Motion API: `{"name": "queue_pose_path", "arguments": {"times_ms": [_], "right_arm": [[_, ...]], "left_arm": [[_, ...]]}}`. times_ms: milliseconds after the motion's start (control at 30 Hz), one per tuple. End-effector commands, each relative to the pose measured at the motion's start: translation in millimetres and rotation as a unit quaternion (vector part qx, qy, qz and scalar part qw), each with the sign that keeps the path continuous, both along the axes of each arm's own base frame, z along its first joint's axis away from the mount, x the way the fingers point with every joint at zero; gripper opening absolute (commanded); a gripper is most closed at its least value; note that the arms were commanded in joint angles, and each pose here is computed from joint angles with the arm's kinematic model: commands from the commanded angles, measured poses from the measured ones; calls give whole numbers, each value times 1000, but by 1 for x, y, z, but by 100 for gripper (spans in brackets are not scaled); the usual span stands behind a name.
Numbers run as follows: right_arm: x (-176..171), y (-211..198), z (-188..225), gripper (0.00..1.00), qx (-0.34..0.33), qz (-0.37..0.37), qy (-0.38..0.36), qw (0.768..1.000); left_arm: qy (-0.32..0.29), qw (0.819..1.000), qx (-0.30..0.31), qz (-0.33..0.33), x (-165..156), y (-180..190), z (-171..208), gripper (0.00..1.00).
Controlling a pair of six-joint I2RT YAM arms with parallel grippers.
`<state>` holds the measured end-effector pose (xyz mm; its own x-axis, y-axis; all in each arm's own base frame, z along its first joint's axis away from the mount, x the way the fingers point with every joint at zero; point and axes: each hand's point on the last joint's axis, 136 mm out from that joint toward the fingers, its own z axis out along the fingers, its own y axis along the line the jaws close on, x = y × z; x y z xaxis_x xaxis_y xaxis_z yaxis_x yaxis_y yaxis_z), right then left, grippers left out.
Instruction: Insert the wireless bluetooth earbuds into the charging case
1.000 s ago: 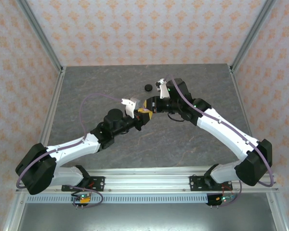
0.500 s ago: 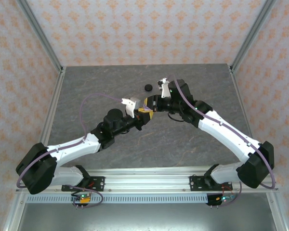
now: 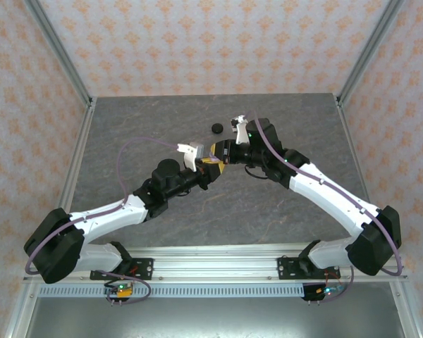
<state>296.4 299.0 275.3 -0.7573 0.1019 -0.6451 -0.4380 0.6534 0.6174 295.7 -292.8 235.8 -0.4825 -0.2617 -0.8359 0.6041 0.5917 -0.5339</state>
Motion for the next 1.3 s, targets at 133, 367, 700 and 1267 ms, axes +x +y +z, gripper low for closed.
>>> {"name": "queue_pose_path", "arguments": {"times_ms": [133,367,700,1267], "right_arm": [[-5,0,6,15,14,1,-10,1000],[-12,-1,1,19,11,13,-1,1000],[-21,-2,3,23,10,29,-1,1000],[-23,-7,7,14,3,25,-10,1000]], "left_arm": [[-17,999,-48,8,5,-6,35,16],[-19,999,-48,17,6,-2,40,17],[-33,999,-28,9,2,-2,43,17],[-39,999,-8,5,3,-3,44,18]]}}
